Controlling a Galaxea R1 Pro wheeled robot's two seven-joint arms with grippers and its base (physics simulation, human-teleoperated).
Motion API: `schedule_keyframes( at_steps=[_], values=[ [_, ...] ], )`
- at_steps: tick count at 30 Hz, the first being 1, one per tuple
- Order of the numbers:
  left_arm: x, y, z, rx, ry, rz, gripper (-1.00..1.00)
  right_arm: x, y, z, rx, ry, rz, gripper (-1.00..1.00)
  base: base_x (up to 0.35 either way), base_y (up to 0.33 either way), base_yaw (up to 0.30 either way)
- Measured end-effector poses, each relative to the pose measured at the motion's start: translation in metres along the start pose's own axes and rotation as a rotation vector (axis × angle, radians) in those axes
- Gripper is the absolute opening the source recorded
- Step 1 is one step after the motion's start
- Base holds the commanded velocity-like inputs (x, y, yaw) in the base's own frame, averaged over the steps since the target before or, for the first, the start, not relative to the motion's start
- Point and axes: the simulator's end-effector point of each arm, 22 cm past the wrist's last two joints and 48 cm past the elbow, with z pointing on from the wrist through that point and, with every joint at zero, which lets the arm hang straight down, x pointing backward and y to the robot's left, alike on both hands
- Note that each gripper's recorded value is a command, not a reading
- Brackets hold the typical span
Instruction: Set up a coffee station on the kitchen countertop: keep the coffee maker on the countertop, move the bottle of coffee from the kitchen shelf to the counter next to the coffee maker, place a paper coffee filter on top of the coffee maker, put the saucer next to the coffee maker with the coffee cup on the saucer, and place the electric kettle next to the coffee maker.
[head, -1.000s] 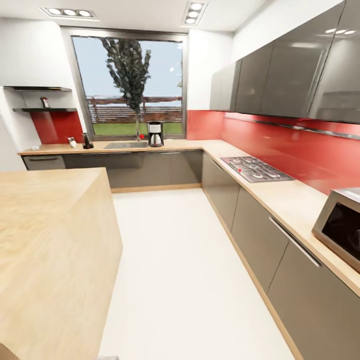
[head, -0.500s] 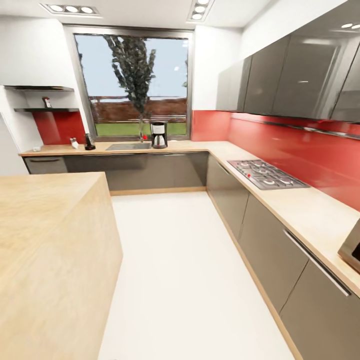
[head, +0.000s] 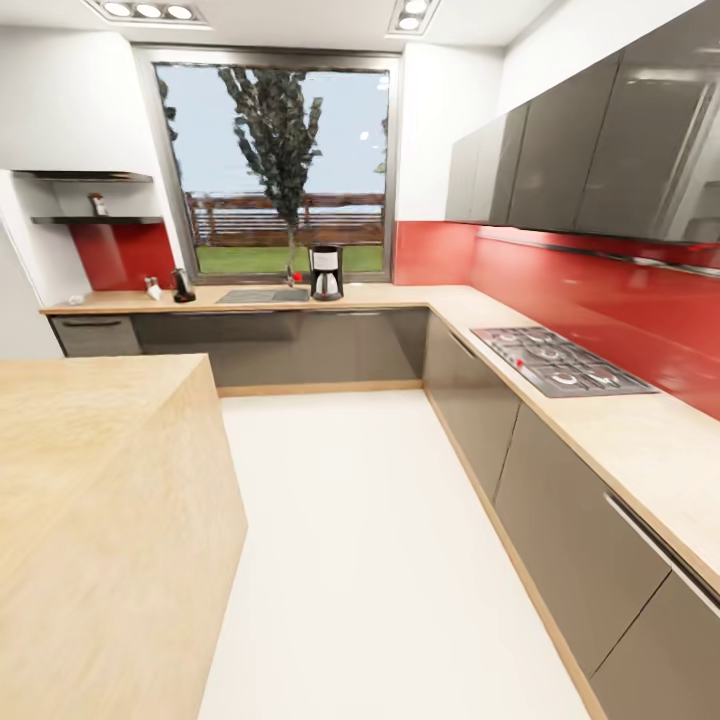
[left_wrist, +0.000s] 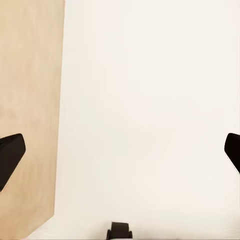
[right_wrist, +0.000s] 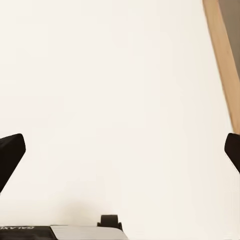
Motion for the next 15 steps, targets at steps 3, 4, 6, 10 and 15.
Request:
schedule_keyframes(
  at_steps=[3, 4, 6, 10, 15],
  values=[
    [0.0, 0.0001, 0.0, 0.0, 0.0, 0.0, 1.0, -0.002, -0.0012, 0.0002, 0.0, -0.004, -0.001, 1.0, 0.336, 0.0, 0.0],
    [0.0, 0.0, 0.0, 0.0, 0.0, 0.0, 1.0, -0.0028, -0.0019, 0.0003, 0.0, -0.006, -0.001, 1.0, 0.336, 0.0, 0.0],
    [0.0, 0.0, 0.0, 0.0, 0.0, 0.0, 1.0, -0.0035, -0.0026, 0.0005, 0.001, -0.007, -0.001, 1.0, 0.337, 0.0, 0.0],
    [0.0, 0.0, 0.0, 0.0, 0.0, 0.0, 1.0, -0.0034, -0.0037, 0.0003, 0.004, -0.007, -0.001, 1.0, 0.337, 0.0, 0.0],
    [0.0001, 0.0, 0.0, 0.0, 0.0, 0.0, 1.0, -0.001, -0.0034, 0.0, 0.005, -0.002, -0.001, 1.0, 0.337, 0.0, 0.0]
  ],
)
